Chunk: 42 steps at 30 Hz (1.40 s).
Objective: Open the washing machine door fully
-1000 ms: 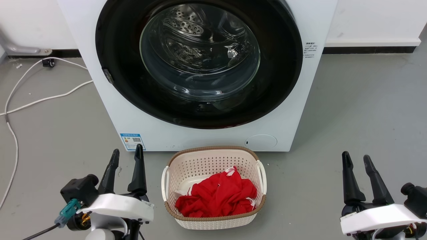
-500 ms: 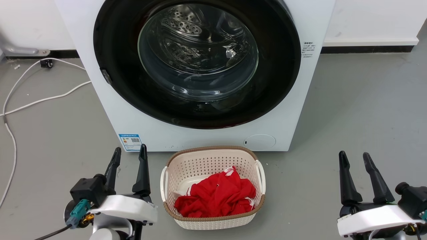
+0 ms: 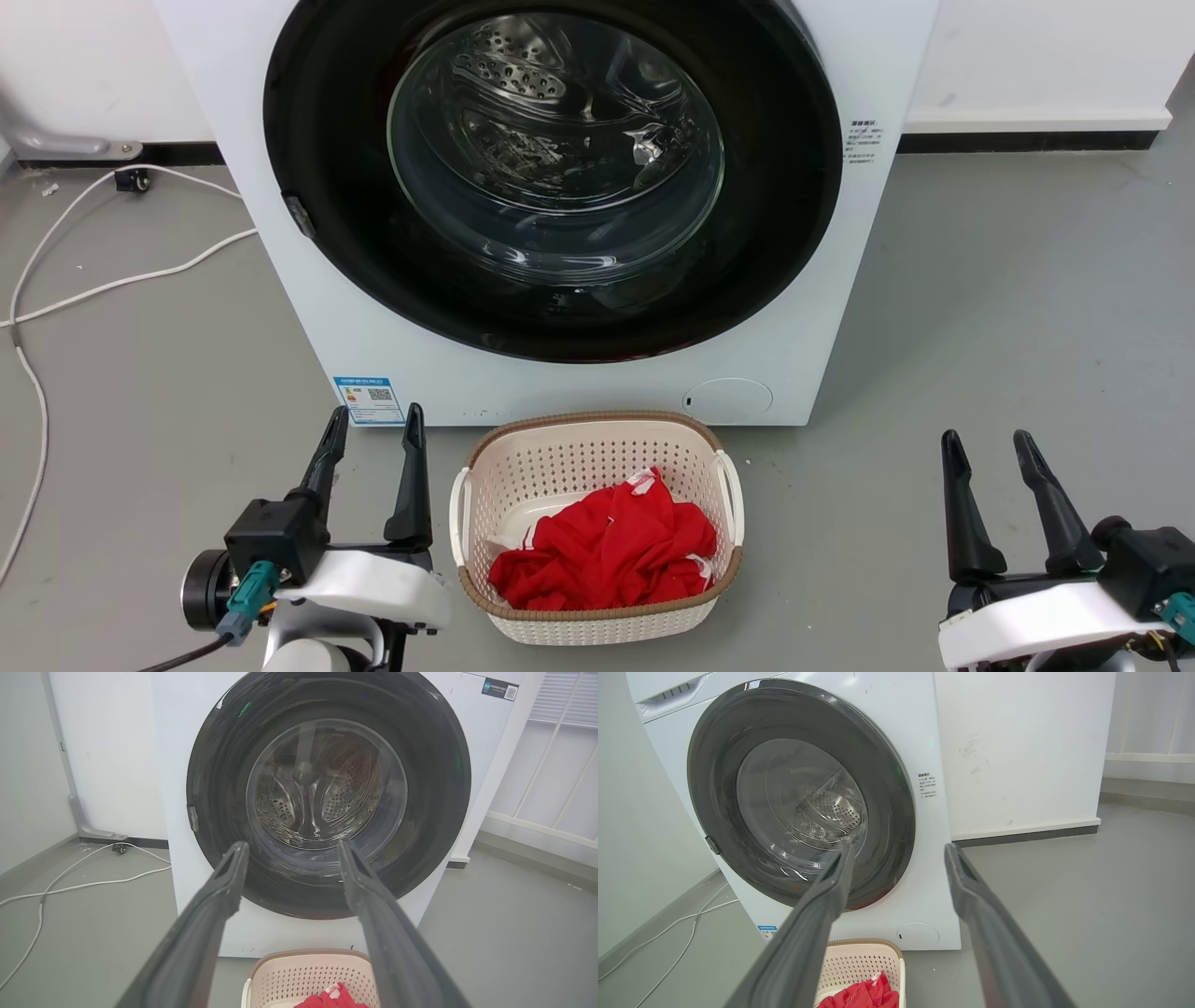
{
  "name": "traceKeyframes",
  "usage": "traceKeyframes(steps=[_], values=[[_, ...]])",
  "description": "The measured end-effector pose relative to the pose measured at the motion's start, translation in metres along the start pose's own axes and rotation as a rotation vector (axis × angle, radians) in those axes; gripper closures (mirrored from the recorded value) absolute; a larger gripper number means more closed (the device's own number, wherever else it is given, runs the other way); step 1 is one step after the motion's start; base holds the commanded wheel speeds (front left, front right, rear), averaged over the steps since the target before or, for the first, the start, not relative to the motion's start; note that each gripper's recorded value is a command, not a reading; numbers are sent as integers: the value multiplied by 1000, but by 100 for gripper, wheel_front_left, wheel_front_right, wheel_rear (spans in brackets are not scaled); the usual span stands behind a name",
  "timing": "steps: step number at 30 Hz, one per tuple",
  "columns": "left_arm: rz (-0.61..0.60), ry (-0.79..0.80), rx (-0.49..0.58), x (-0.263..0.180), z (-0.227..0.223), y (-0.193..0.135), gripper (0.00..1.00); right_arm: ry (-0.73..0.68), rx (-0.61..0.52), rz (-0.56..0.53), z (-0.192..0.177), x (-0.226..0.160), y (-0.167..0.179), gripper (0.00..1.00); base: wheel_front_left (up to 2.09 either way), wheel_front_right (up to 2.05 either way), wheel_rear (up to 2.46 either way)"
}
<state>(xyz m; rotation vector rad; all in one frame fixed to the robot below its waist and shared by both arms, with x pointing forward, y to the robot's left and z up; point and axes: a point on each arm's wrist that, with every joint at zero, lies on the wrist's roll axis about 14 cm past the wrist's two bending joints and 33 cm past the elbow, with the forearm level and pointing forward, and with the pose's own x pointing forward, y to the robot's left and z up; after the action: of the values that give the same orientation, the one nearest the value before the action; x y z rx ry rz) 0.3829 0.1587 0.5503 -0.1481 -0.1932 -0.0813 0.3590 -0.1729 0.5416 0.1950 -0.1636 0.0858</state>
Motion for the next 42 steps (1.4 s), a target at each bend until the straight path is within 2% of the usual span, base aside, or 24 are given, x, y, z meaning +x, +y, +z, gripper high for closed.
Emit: traceKeyframes(steps=[14, 29, 30, 32, 39, 42], values=[[-25, -18, 86, -1, 3, -6, 0, 5, -81, 13, -1, -2, 1, 0, 0, 0, 0], [-15, -2, 83, -1, -3, -4, 0, 29, -63, 1, -9, -4, -2, 0, 0, 0, 0], [-14, -2, 83, -1, -3, -3, 0, 30, -61, 1, -9, -4, -2, 37, 0, 0, 0], [-13, -1, 83, -1, -3, -3, 0, 33, -53, 0, -10, -3, -2, 100, 0, 0, 0], [-11, 2, 84, -1, -5, -2, 0, 38, -16, -4, -13, -3, -2, 100, 0, 0, 0], [-11, 4, 85, -2, -5, -2, 0, 39, 85, -11, -16, -3, 1, 100, 0, 0, 0]])
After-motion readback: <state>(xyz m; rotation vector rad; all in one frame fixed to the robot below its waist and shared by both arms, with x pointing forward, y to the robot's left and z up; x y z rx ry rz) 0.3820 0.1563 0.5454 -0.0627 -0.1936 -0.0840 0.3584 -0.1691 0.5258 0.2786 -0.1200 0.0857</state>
